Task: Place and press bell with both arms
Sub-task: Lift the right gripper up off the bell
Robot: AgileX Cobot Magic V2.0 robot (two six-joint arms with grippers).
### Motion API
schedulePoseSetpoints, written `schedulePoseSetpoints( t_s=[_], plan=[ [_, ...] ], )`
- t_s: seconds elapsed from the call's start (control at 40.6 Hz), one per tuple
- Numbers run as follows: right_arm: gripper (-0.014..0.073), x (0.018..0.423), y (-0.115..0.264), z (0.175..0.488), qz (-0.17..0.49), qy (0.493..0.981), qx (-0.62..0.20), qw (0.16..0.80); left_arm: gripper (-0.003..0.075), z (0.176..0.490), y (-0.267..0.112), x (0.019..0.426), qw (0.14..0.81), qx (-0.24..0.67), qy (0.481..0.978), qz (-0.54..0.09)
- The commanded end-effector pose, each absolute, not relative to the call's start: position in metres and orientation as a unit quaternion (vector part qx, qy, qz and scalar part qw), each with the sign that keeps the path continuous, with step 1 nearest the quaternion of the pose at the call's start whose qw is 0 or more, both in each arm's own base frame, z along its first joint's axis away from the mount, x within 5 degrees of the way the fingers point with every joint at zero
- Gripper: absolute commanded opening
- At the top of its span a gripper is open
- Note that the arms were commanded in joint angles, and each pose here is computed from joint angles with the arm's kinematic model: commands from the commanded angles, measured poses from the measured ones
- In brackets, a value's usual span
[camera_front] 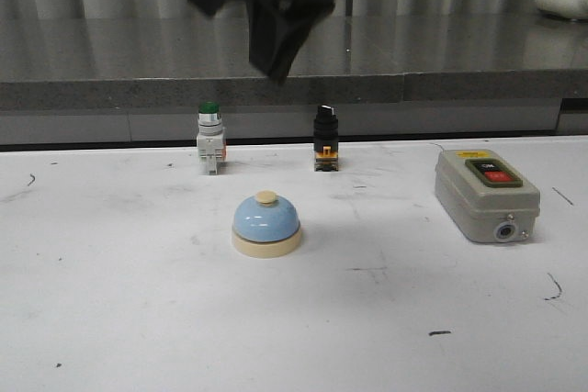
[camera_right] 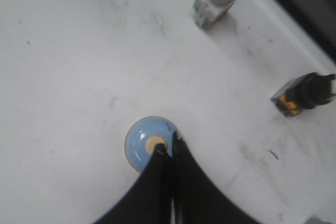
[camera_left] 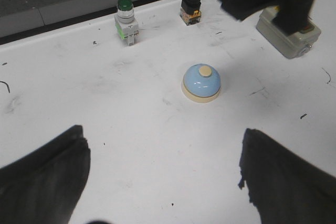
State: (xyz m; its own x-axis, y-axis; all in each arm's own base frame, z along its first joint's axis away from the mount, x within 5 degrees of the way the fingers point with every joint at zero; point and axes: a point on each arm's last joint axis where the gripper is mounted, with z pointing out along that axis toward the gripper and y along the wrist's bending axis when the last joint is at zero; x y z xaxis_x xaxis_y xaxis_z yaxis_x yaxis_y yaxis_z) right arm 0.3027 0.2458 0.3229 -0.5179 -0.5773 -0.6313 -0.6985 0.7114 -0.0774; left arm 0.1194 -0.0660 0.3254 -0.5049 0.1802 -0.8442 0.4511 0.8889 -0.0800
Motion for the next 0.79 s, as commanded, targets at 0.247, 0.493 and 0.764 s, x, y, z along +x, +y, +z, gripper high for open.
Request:
schedulePoseSetpoints(
  t_s=[0.247, 0.493, 0.764],
  plan=[
    [-0.0069, 0.229, 0.152, 0.389, 0.111, 0.852, -0.289, 0.422, 0.0568, 0.341, -0.067, 0.121, 0.504, 0.173, 0.83, -0.164],
    [-0.0069, 0.172, 0.102, 0.382, 0.108, 0.85, -0.259, 0.446, 0.0568, 0.341, -0.067, 0.121, 0.504, 0.173, 0.83, -0.164],
    [-0.0069, 0.114, 0.067, 0.367, 0.121, 0.836, -0.245, 0.475, 0.0568, 0.341, -0.067, 0.121, 0.504, 0.173, 0.83, -0.164]
  ],
)
